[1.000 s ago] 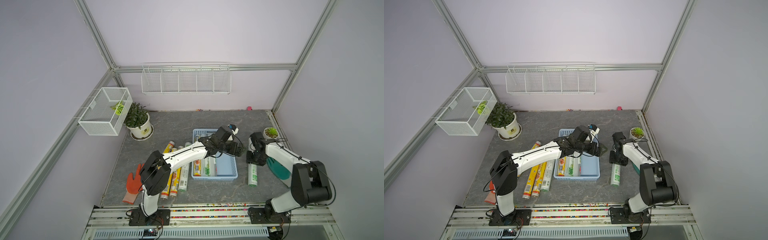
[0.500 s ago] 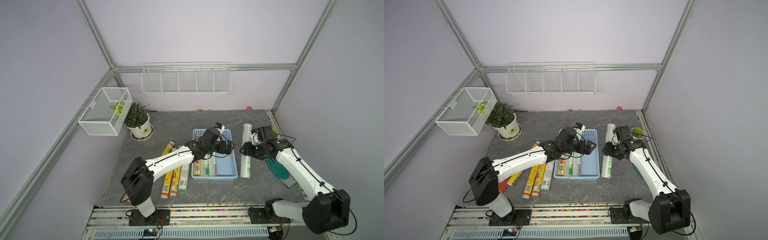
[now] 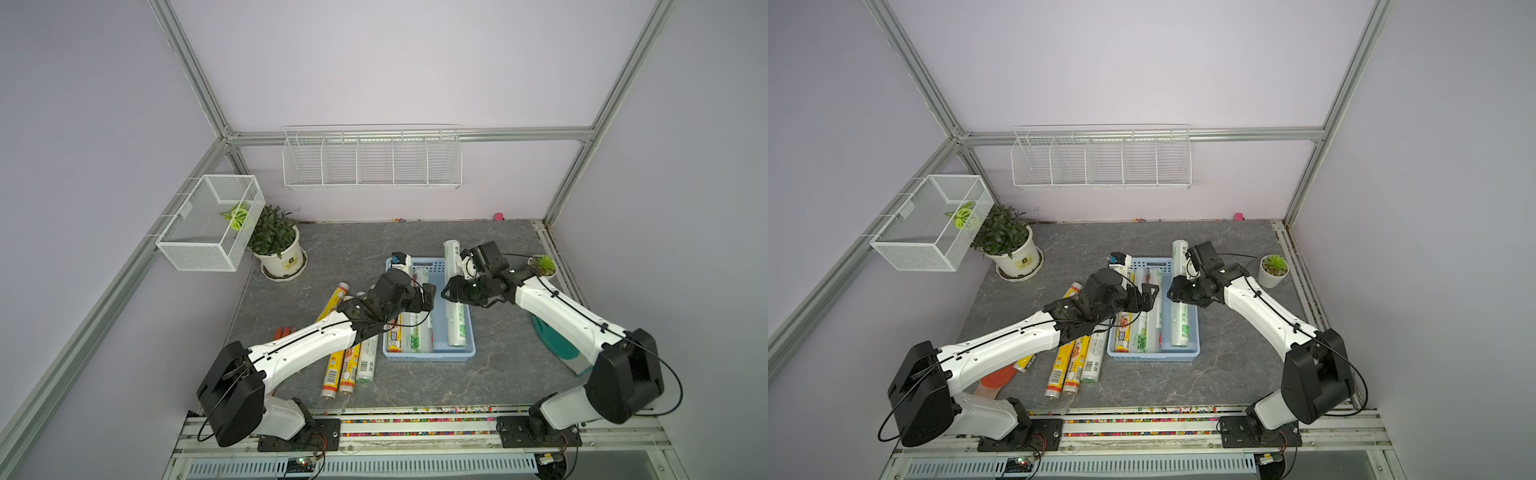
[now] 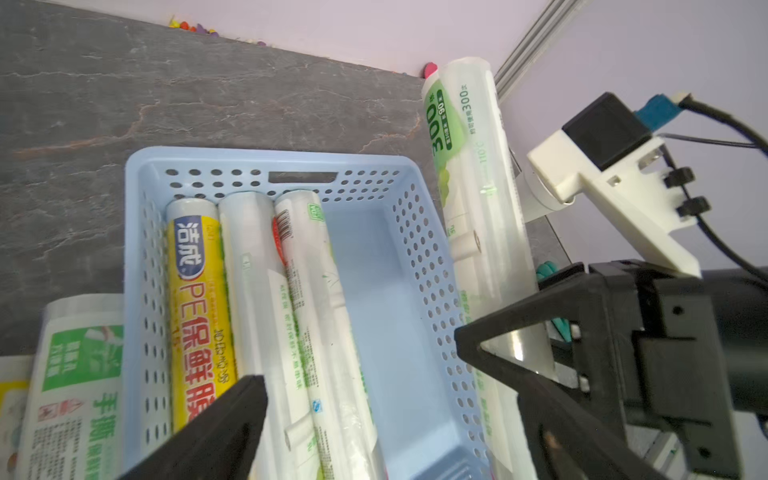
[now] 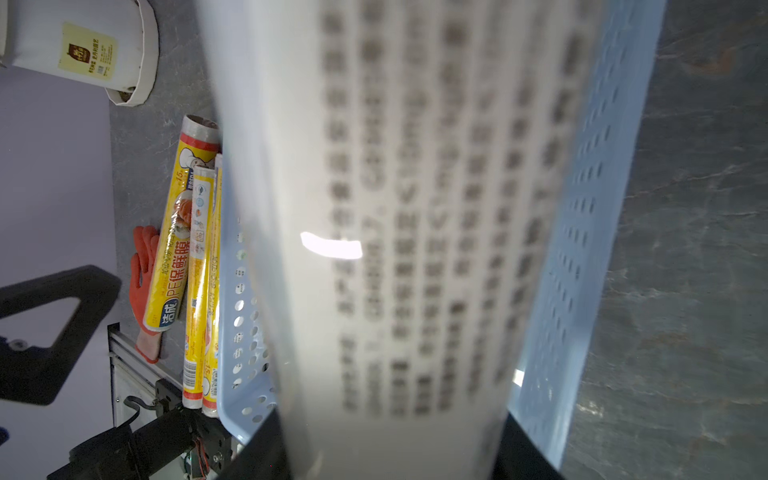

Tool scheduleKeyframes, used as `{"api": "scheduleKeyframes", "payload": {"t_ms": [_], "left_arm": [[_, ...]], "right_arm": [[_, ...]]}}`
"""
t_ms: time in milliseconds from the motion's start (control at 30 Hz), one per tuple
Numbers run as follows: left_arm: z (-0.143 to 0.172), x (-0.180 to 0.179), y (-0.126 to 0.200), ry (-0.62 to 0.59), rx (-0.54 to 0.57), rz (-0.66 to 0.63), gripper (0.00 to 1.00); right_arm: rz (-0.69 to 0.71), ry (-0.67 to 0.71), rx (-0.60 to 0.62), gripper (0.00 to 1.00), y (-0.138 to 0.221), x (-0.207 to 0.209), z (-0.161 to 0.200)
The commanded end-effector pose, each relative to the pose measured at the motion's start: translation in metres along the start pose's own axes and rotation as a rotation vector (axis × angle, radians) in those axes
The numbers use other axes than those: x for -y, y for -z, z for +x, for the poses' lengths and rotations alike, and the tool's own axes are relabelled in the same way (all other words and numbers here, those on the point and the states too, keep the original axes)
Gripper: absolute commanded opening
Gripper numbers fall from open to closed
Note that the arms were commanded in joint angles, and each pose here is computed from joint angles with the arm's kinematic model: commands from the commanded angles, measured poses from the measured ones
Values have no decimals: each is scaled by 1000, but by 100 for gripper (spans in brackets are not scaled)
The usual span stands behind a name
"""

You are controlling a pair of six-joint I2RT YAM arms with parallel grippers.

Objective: Put the plastic wrap into the basket
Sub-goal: Pick up the plastic wrap from the center of the board, then place the plastic wrap in the basket.

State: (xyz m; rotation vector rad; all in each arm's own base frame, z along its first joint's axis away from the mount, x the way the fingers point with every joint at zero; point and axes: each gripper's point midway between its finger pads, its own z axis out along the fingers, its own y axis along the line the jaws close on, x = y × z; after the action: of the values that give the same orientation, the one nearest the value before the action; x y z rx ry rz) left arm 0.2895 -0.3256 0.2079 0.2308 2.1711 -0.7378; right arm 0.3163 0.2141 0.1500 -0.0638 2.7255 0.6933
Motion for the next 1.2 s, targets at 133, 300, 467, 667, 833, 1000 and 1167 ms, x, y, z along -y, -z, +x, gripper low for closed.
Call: {"api": "scheduleKeyframes", "payload": {"t_ms": [133, 300, 467, 667, 833, 1000, 1167], "left_arm": [[-2, -13, 6, 24, 25, -34, 100], [-4, -15, 7, 32, 36, -42, 100], [-3, -16, 7, 36, 34, -47, 100], [-2, -16, 5, 39, 28, -47, 100], [-2, -17, 4, 37, 24, -54, 100], [-2, -16, 3, 38, 20, -51, 100], [-1, -14, 1, 38, 15, -46, 100]], "right_arm": [[71, 20, -18, 44, -29, -2, -10], [120, -17, -113, 43, -56, 7, 4], [118, -40, -159, 43, -74, 8, 13], [256, -33, -183, 46, -76, 27, 19], [250, -46, -189, 49, -81, 26, 22], [232, -48, -193, 50, -83, 24, 24], [230, -67, -200, 52, -88, 25, 26]]}}
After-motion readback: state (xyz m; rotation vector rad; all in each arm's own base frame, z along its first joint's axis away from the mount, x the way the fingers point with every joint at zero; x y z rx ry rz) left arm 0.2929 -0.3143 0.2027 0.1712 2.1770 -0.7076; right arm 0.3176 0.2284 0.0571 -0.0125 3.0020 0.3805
